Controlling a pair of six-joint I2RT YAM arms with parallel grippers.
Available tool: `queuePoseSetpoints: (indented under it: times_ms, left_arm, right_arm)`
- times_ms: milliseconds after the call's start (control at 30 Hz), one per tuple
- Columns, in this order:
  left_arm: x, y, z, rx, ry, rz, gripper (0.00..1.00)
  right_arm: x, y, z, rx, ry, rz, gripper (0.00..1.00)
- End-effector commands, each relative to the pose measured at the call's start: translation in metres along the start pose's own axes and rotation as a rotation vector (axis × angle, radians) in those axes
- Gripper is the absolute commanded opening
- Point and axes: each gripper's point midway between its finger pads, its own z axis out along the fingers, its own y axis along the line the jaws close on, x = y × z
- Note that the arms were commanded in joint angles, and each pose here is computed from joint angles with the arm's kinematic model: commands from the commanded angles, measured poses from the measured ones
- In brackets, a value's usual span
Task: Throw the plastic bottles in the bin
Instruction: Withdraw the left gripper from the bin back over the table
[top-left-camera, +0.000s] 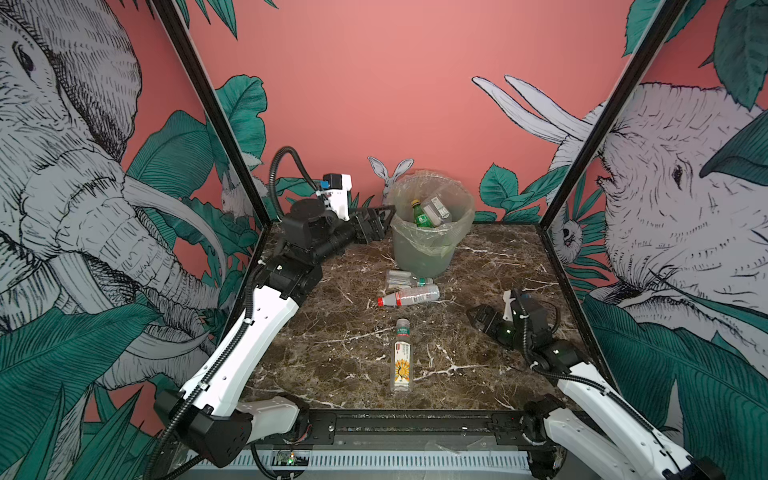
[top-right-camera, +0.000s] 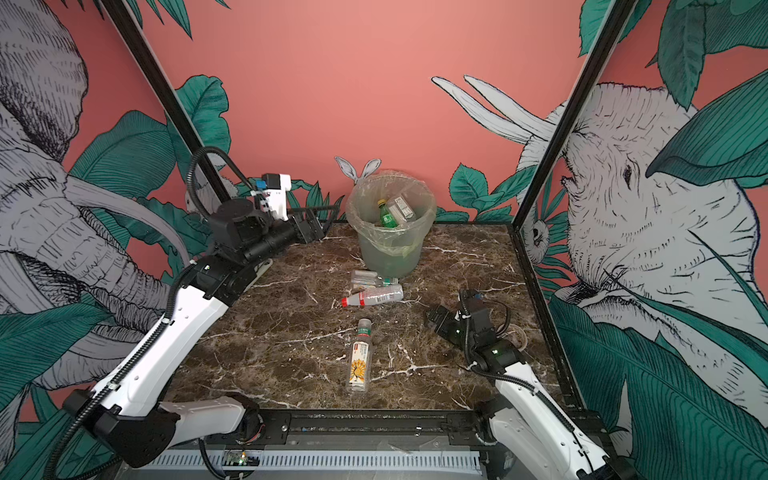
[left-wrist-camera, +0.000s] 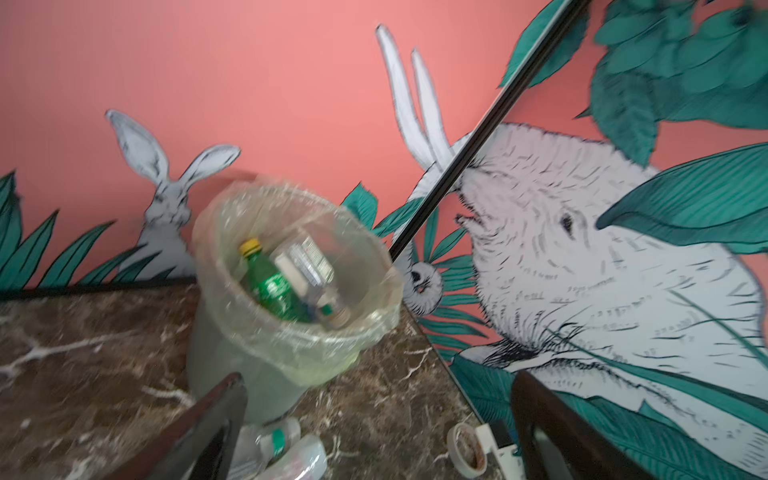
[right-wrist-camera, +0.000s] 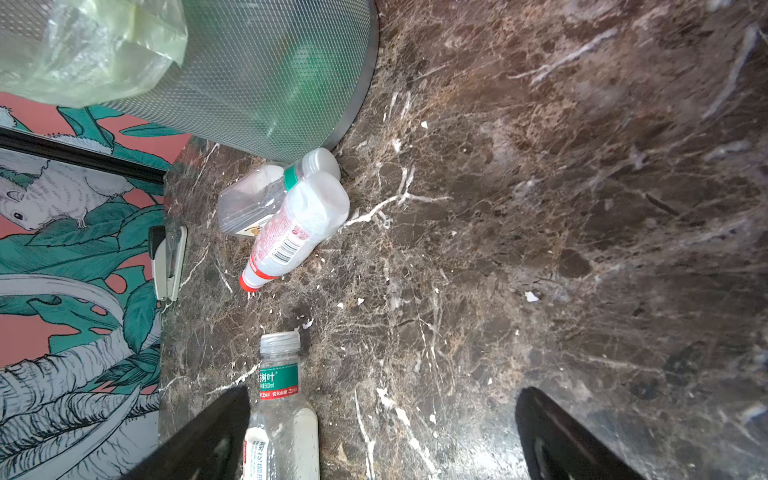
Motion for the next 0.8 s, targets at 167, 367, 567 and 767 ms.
queuePoseSetpoints:
  times_ms: [167,367,567,767]
  left_arm:
    - [0.048,0.032,-0.038,-0.118,0.036,0.022,1.00]
    - [0.087,0.056,-0.046,-0.186,0.109,0.000,0.99]
    - [0.123,0.077,-0.053,-0.237,0.160,-0.035,0.99]
    - [0.145,0.092,-0.060,-0.294,0.209,-0.059,1.00]
  right_arm:
    - [0.018,-0.009,0.003,0.019,0.041,0.022,0.99]
    - [0.033,-0.012,0.006,0.036,0.080,0.005,0.99]
    - [0.043,-0.012,0.003,0.048,0.087,-0.011,0.99]
    - [0.054,-0.011,0.004,0.040,0.108,0.001,0.99]
